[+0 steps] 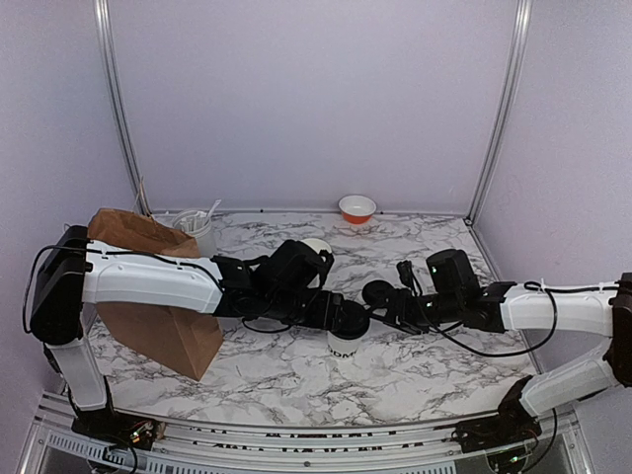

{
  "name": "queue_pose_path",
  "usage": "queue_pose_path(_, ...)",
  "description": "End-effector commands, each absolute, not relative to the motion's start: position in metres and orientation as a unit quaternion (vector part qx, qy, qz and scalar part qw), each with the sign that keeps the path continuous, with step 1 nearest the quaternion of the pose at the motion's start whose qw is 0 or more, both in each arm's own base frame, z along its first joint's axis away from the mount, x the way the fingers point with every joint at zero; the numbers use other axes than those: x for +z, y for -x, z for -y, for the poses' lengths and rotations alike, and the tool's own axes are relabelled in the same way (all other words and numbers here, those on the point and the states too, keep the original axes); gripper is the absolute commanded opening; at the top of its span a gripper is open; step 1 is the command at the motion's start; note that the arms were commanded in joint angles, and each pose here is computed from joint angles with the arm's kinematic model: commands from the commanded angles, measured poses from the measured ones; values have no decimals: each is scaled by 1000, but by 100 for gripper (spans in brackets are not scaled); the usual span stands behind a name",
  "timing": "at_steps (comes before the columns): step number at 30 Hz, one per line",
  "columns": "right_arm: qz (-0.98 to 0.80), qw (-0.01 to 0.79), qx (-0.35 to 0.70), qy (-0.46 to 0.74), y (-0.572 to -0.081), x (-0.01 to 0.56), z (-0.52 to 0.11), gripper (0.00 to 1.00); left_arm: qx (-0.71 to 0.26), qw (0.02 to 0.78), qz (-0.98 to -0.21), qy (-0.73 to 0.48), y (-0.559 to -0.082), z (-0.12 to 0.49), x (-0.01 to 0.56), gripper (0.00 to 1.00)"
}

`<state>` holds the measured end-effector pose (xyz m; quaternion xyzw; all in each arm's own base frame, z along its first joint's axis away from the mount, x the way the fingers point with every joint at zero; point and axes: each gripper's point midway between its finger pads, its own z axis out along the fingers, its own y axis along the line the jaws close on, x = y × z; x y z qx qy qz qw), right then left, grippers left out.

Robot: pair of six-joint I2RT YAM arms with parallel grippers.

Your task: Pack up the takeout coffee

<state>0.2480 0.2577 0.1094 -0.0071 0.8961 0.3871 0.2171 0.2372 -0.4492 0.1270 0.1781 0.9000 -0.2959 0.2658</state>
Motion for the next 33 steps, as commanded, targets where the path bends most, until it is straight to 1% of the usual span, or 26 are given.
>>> queue_pose_path(1,-903,228,364,9,-248,115,-247,60,-283,257,-905,-188,-233,444,121,68)
queue_pose_path(7,-893,255,369,27,-258,148,-253,60,-295,276,-896,-182,-236,445,143,68)
queue_pose_path(16,-889,290,350,52,-269,177,-257,60,-309,297,-888,-167,-240,438,169,69)
queue_pose_path(19,-897,307,307,79,-272,184,-263,60,-304,309,-889,-148,-246,428,174,69)
queue_pose_path(21,-910,311,256,97,-272,178,-262,60,-297,310,-894,-129,-250,418,171,68)
queue_pose_path(27,-920,314,178,151,-271,171,-271,66,-287,288,-907,-106,-254,405,149,64)
queue_pose_path(33,-917,313,149,196,-261,171,-286,74,-290,277,-910,-106,-255,410,138,63)
